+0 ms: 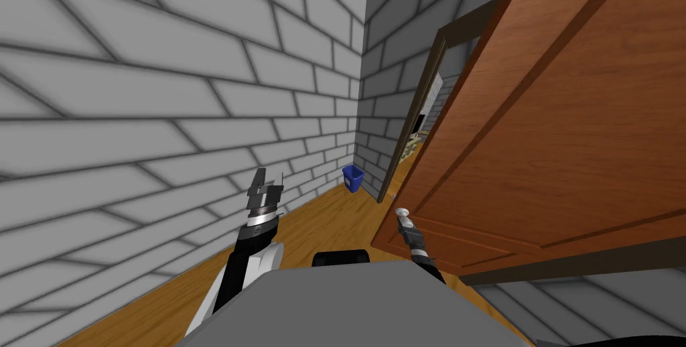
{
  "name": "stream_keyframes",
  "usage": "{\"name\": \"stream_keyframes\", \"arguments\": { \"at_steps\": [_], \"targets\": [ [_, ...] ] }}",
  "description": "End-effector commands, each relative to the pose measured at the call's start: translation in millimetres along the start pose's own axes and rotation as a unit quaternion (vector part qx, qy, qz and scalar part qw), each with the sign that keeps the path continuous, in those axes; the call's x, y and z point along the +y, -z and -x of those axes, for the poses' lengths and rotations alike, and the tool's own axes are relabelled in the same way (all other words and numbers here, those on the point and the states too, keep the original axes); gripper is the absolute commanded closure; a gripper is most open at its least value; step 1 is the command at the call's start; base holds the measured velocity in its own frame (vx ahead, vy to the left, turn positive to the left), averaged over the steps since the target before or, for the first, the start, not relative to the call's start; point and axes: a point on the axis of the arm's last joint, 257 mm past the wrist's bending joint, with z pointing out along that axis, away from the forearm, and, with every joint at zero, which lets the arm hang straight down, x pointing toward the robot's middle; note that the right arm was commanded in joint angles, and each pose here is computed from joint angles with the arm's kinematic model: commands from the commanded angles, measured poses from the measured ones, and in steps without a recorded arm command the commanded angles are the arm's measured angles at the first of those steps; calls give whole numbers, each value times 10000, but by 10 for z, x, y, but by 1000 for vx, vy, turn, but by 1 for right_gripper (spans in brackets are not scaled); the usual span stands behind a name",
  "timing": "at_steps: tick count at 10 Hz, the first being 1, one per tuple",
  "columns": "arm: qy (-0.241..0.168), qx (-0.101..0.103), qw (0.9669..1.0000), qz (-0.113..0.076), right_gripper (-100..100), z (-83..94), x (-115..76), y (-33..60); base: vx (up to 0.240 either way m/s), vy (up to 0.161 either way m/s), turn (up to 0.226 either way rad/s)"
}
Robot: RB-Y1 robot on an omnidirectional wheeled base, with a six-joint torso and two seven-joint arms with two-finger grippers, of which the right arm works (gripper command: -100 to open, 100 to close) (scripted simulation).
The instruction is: Pull the door open
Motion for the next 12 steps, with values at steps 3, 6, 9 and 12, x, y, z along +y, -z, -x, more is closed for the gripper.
{"name": "stream_keyframes", "arguments": {
  "at_steps": [3,6,9,12],
  "targets": [
    [6,22,9996,-266,100,-19,-58,107,-197,-21,88],
    [-5,32,9988,-497,100,-30,-119,196,-224,-25,89],
    [0,-9,9985,-555,100,-1,-113,242,-134,-21,88],
    [2,11,9976,-691,100,-11,-102,313,-189,-22,105]
  ]
}}
